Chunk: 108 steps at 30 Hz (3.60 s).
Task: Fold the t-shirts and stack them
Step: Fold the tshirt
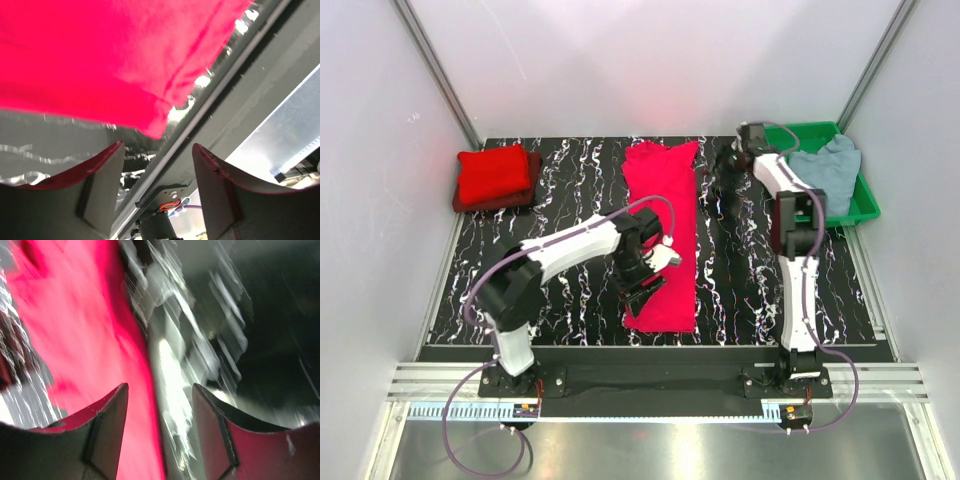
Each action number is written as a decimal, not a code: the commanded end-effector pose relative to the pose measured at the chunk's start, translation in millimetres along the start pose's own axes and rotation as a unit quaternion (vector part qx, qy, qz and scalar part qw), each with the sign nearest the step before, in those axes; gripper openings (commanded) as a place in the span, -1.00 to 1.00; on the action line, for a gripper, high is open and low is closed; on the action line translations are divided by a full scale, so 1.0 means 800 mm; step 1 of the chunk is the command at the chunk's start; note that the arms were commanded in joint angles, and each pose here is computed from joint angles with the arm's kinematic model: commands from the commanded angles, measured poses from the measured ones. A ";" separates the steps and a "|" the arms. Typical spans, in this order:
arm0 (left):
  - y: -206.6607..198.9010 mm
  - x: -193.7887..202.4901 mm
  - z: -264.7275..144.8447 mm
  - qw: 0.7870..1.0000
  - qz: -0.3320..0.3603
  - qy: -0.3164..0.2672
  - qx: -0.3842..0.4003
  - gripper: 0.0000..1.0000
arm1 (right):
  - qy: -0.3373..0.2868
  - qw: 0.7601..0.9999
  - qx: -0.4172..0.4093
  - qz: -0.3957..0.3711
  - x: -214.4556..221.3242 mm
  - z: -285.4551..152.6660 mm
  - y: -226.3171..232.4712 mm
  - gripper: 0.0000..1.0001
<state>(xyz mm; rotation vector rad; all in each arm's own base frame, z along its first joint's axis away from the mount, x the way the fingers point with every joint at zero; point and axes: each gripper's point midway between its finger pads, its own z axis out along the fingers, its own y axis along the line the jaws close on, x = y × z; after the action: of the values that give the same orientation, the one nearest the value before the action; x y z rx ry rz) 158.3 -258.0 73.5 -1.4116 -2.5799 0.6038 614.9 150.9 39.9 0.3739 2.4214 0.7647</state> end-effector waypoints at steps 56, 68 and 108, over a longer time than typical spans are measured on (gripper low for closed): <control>0.021 0.008 0.047 0.952 -0.268 -0.096 0.111 0.02 | 0.340 0.929 0.060 0.133 0.509 -0.291 -0.004 -0.22; 0.013 0.006 0.050 0.950 -0.267 -0.088 0.136 -0.74 | 0.333 0.934 0.041 0.121 0.502 -0.289 0.006 -0.93; 0.141 -0.116 -0.096 0.946 -0.231 -0.218 0.070 -1.00 | 0.107 0.994 -0.034 -0.007 0.240 -0.246 0.064 -1.00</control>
<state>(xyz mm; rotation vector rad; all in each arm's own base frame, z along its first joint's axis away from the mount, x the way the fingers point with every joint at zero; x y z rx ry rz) 304.8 -257.8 96.9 -0.5998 -2.9377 1.0692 316.3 182.0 102.6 0.3460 2.6932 0.9224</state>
